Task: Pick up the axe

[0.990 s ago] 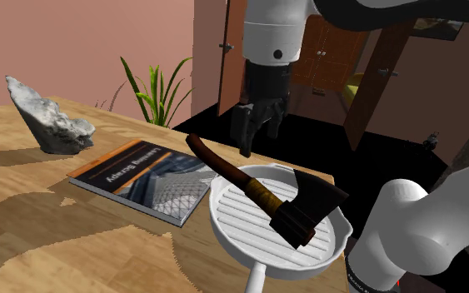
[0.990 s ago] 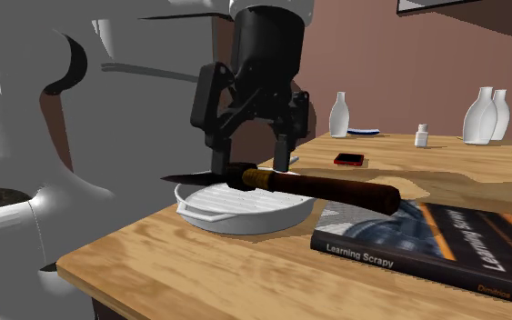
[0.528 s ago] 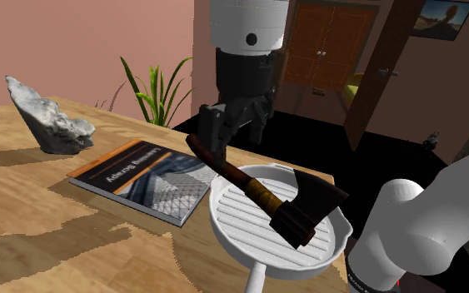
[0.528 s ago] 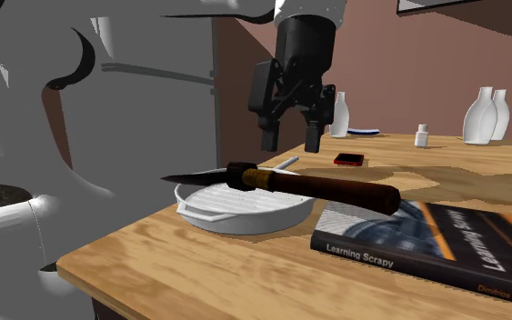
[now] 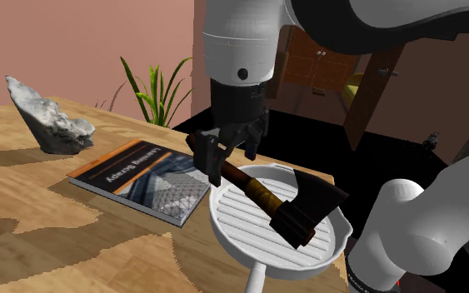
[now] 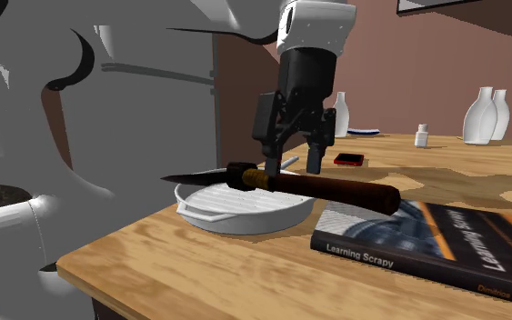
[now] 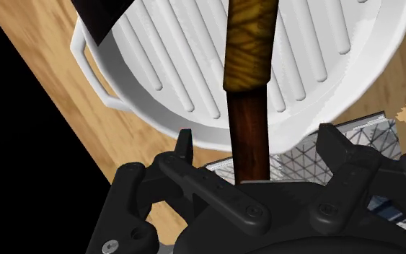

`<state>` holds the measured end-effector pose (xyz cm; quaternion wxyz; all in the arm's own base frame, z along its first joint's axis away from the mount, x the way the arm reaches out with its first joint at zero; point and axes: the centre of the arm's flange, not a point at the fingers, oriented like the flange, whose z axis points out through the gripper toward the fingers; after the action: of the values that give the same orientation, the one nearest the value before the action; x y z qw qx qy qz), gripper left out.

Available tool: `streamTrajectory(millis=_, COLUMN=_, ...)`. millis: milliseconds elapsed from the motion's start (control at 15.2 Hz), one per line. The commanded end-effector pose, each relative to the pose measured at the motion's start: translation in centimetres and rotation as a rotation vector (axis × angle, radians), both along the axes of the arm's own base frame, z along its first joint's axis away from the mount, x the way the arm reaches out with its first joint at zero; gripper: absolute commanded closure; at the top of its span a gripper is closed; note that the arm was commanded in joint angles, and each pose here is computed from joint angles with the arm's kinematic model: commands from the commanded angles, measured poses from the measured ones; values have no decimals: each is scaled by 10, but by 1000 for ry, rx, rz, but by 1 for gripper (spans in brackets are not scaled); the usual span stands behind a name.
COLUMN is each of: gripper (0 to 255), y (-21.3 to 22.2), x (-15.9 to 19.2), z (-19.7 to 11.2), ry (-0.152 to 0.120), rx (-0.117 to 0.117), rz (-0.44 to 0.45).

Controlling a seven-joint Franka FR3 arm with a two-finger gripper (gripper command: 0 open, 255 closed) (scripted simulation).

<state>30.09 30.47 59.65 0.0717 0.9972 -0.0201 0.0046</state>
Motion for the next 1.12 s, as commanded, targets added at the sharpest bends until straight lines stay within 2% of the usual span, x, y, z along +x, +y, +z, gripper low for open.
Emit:
streamTrajectory(millis=0, gripper=255, y=0, x=1, z=-2, ry=0, rx=0, rz=0)
streamTrajectory(millis=594, gripper=255, y=0, x=0, z=-2, ry=0, rx=0, rz=0)
streamTrajectory(millis=1056, gripper=255, y=0, x=0, z=35, ry=0, rx=0, rz=0)
